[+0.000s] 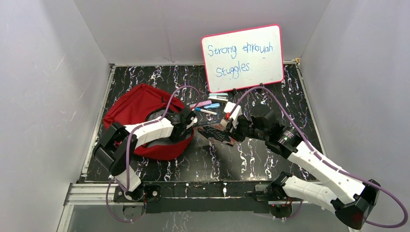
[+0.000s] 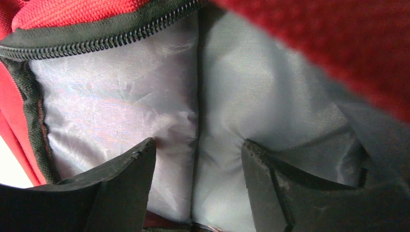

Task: Pack the student bag
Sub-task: Place the book in the student bag.

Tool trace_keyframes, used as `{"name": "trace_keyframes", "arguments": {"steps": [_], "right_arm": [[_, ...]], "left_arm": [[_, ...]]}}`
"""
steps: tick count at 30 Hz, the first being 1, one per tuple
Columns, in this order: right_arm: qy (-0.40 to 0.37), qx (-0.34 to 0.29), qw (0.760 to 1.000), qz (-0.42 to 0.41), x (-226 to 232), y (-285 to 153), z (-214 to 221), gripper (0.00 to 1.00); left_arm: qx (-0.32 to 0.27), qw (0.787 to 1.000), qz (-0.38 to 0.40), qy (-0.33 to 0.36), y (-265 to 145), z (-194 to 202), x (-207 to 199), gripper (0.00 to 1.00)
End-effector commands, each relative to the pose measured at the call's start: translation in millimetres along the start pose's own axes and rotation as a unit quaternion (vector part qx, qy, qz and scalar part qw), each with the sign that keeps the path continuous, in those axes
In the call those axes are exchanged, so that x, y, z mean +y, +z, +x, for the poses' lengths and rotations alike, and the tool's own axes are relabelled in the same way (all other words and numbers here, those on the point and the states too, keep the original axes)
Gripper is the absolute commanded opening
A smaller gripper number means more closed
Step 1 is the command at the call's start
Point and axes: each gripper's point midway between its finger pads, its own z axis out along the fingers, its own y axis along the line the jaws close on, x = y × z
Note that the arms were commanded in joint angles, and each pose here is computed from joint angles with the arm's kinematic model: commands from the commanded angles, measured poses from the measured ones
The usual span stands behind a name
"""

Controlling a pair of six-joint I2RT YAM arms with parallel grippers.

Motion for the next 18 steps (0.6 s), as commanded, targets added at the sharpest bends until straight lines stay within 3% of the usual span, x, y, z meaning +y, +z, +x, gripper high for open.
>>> {"name": "trace_keyframes", "arguments": {"steps": [1, 6, 8, 18], "right_arm": [[-0.024, -0.083, 0.996, 0.012, -7, -6, -47, 0.0], [-0.025, -0.085, 0.996, 0.011, -7, -5, -48, 0.0], [-0.024, -0.086, 0.996, 0.01, -7, -5, -49, 0.0], [-0.022, -0.107, 0.994, 0.016, -7, -15, -59, 0.0]], "left_arm": [[0.022, 0.998, -0.051, -0.005, 2, 4, 16, 0.56], [0.027, 0.994, -0.104, -0.017, -3, 2, 35, 0.14], [0.029, 0.991, -0.128, -0.021, -6, 3, 44, 0.03], [-0.043, 0.975, -0.196, -0.1, -60, -24, 104, 0.0]]}}
